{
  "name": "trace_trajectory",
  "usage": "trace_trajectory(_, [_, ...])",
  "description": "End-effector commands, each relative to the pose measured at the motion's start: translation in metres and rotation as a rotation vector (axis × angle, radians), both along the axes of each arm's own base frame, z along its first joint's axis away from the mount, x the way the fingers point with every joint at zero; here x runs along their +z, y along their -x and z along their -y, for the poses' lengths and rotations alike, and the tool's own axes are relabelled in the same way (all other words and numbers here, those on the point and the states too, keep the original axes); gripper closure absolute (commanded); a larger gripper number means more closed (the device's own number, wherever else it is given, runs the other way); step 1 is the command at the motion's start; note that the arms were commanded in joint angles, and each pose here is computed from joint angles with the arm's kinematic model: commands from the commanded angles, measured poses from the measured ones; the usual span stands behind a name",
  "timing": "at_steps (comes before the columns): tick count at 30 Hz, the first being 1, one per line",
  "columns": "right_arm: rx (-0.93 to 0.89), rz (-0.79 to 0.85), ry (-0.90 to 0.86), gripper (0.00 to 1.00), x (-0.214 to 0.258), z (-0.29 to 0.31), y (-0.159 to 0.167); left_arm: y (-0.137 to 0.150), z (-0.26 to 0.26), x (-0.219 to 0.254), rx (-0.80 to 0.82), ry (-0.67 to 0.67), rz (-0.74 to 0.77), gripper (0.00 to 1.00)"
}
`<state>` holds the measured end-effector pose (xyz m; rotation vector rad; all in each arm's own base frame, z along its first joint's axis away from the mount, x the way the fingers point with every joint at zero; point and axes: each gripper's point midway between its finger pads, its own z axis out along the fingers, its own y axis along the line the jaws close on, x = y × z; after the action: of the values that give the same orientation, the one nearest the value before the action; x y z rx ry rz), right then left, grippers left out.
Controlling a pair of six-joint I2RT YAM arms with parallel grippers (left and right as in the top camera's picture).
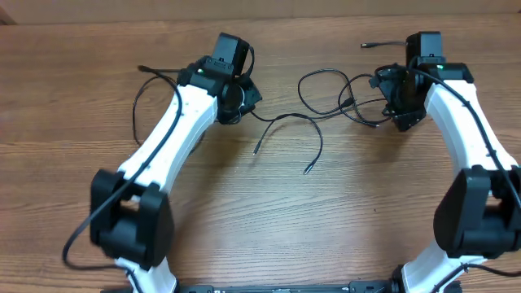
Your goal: Untangle cables
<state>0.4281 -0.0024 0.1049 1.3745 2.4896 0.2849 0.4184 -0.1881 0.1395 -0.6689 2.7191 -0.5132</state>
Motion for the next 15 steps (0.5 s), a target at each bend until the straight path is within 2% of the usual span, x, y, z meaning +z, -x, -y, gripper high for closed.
trace_trajectory(1, [-0.038,-0.025,-0.029,0.07,-0.016,-0.007,-0.003,0.011,0.012,0.042,-0.077,0.024,0.082,0.96])
trace_trajectory(6, [-0.051,-0.054,-0.066,0.07,-0.038,-0.012,-0.009,0.029,0.023,0.061,-0.121,0.031,0.104,0.96])
trace_trajectory(15, [-0.036,-0.129,-0.125,0.08,-0.07,-0.022,-0.005,0.039,0.022,0.079,-0.129,0.042,0.128,0.96])
